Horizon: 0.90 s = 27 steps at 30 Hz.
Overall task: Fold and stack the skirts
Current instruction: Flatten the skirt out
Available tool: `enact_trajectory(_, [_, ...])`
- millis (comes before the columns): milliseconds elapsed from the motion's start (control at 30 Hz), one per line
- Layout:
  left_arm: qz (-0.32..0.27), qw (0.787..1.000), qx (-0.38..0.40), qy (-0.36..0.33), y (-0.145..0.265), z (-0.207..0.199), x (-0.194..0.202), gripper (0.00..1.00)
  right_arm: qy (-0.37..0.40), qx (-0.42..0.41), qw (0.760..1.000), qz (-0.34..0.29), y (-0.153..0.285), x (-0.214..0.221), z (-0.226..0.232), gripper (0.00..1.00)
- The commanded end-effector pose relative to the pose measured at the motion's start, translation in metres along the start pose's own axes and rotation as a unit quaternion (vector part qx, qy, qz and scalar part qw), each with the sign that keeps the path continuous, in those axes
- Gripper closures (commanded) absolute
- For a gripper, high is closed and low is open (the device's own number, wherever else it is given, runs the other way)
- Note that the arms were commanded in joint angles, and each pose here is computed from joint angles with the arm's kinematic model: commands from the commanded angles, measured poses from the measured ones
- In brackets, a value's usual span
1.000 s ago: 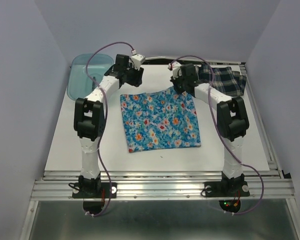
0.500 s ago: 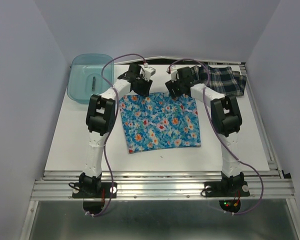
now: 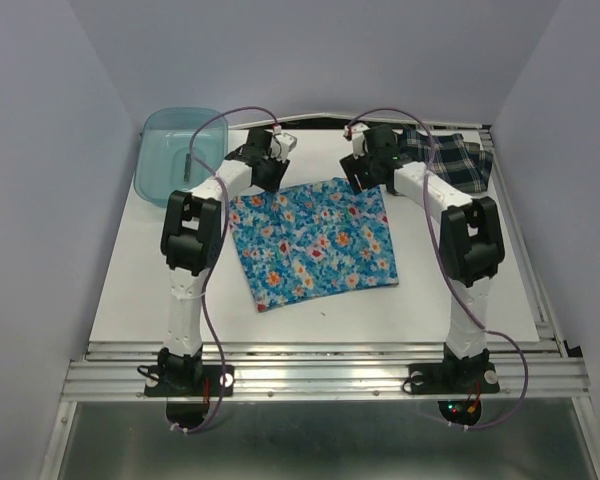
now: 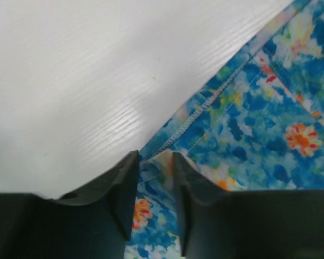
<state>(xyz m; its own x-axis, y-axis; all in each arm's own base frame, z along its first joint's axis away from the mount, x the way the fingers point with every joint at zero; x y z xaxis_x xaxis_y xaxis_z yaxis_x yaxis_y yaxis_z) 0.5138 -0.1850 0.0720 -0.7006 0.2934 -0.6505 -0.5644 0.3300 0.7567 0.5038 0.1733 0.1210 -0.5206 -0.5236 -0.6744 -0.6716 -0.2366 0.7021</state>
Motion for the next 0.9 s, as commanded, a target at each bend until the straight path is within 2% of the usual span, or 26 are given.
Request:
enact_trajectory(0, [-0.105, 0.994, -0.036, -0.021, 0.072, 0.008, -0.069, 0.5, 0.009, -0.049, 0.999, 0.02, 0.042, 0.018, 0.015, 0.34])
enact_trajectory(100, [-0.117, 0.992, -0.024, -0.029, 0.104, 0.0, -0.072, 0.48, 0.024, -0.107, 0.993, 0.038, 0.054, 0.042, 0.036, 0.45])
enact_trajectory(200, [-0.094, 0.995, -0.016, -0.032, 0.125, -0.006, -0.049, 0.48, 0.032, -0.149, 0.987, 0.058, 0.055, 0.062, 0.051, 0.52])
enact_trajectory(333, [-0.025, 0.999, -0.006, -0.038, 0.131, -0.01, 0.006, 0.51, 0.04, -0.173, 0.978, 0.109, 0.046, 0.099, 0.063, 0.65])
enact_trajectory(433, [0.028, 0.999, 0.005, -0.035, 0.134, -0.015, 0.06, 0.53, 0.046, -0.183, 0.969, 0.158, 0.043, 0.138, 0.072, 0.7])
enact_trajectory(467, [0.037, 0.999, 0.008, -0.031, 0.134, -0.017, 0.068, 0.53, 0.051, -0.181, 0.97, 0.156, 0.044, 0.137, 0.07, 0.72])
enact_trajectory(600, [0.075, 0.997, 0.03, -0.01, 0.136, -0.025, 0.102, 0.54, 0.078, -0.197, 0.957, 0.197, 0.061, 0.175, 0.09, 0.73])
enact_trajectory(667, [0.093, 0.995, 0.035, -0.001, 0.134, -0.027, 0.116, 0.54, 0.09, -0.207, 0.953, 0.204, 0.071, 0.181, 0.103, 0.74])
enact_trajectory(867, [0.125, 0.992, 0.022, 0.016, 0.102, -0.02, 0.123, 0.54, 0.127, -0.303, 0.914, 0.239, 0.117, 0.211, 0.176, 0.74])
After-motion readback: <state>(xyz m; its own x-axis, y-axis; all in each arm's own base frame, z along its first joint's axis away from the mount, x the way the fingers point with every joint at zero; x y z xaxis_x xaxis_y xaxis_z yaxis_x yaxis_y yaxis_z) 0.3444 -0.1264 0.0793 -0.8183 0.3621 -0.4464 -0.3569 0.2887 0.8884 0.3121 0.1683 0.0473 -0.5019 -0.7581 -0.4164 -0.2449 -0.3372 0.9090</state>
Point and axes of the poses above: each gripper's point midway between its finger pads, its own y axis back along the fingers, its own z axis along the line the jaws close on, x = y × z, the point moved 3 cm from there along y, back along the fingers, and after that the axes turned 8 degrees about y, right-handed, at the moved point
